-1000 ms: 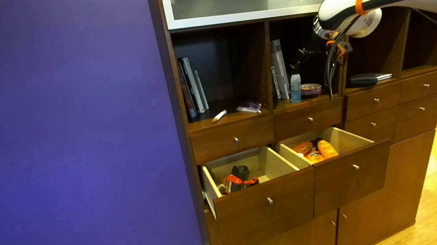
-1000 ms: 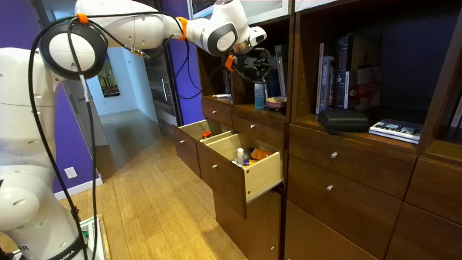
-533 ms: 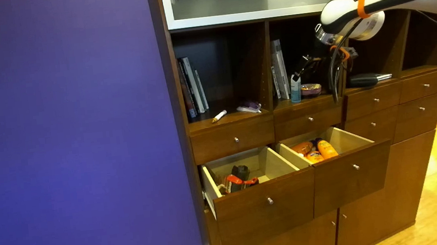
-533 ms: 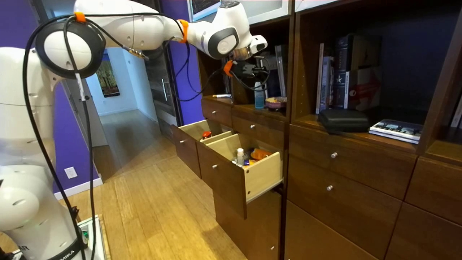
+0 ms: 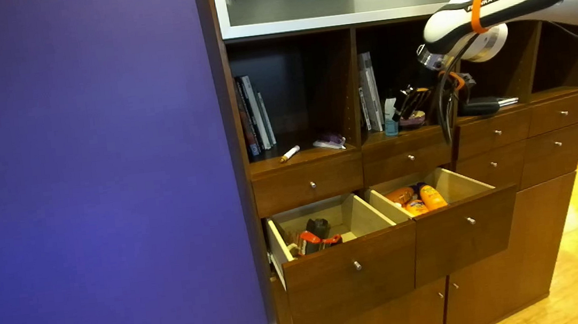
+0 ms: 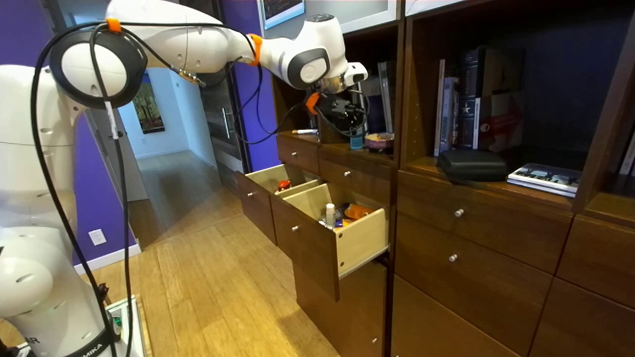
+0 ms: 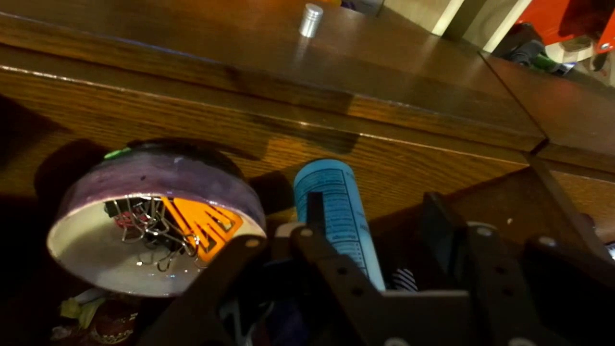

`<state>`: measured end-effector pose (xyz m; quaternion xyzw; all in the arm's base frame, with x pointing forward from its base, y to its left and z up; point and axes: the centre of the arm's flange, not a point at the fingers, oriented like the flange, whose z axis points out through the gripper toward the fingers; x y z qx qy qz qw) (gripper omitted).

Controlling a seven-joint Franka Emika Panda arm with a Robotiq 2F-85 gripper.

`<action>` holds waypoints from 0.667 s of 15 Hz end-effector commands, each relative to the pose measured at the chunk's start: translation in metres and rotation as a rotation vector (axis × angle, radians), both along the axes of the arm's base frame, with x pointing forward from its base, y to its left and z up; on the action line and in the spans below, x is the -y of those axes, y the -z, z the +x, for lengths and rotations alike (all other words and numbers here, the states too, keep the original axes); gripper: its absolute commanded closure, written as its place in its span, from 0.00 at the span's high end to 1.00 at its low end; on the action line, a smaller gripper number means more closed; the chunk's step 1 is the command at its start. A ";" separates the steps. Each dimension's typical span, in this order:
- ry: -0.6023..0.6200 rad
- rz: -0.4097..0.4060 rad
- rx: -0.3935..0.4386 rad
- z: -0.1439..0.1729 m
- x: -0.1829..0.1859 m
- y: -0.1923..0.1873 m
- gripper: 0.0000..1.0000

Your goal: Remove the white bottle from the second open drawer from the left and put it in the second shelf from the left

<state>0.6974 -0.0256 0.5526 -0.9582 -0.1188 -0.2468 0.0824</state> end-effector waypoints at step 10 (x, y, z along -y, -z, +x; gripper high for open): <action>0.034 -0.003 0.050 0.016 0.012 0.026 0.00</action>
